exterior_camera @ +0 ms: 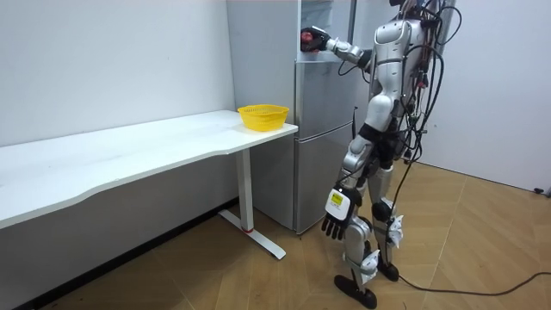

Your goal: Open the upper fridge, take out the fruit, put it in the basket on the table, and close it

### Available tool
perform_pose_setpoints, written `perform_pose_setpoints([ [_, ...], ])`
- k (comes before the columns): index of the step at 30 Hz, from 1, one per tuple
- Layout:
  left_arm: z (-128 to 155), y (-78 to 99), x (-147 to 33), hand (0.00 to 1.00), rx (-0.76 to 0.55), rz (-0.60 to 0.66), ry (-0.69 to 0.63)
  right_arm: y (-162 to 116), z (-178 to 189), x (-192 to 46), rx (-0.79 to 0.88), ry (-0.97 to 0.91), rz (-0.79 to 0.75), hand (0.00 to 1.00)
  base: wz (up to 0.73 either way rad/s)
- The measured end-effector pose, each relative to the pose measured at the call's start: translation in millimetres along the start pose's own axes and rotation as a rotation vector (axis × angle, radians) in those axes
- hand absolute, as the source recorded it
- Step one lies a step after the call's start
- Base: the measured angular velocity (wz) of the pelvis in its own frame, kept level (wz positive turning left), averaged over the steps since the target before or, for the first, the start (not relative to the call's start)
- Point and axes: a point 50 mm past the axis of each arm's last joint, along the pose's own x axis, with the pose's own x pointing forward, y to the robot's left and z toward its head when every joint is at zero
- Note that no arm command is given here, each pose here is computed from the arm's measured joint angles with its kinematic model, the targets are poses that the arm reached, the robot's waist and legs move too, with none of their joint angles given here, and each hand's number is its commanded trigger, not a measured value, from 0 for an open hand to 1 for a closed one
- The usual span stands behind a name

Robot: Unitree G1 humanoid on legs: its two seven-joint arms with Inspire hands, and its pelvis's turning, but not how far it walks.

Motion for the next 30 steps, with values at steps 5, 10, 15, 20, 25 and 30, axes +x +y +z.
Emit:
perform_pose_setpoints([
  [5, -3.6, -13.1, 1.1, 0.0, -0.025, -0.029, -0.003, 9.7, 14.5, -16.4, 0.1, -0.074, -0.051, 1.0, -0.01],
  [10, -5.8, -19.8, 0.7, 0.0, -0.021, -0.018, -0.03, 23.3, 26.5, -46.7, 0.232, -0.148, -0.068, 1.0, 0.0],
  [15, -10.2, -27.6, 0.4, 0.0, -0.005, -0.033, -0.042, 24.5, 45.2, -56.0, 0.311, -0.257, -0.137, 1.0, 0.0],
  [20, -20.2, -35.4, 0.2, 0.0, 0.02, -0.06, -0.009, 17.4, 60.9, -62.7, 0.35, -0.38, -0.246, 1.0, 0.0],
  [25, -21.4, -40.4, -0.1, 0.0, 0.039, -0.08, -0.007, 22.7, 70.2, -73.2, 0.393, -0.431, -0.26, 1.0, -0.01],
  [30, -22.0, -49.7, -0.7, 0.0, 0.035, -0.108, -0.007, 38.2, 86.5, -84.8, 0.445, -0.517, -0.184, 1.0, -0.06],
])
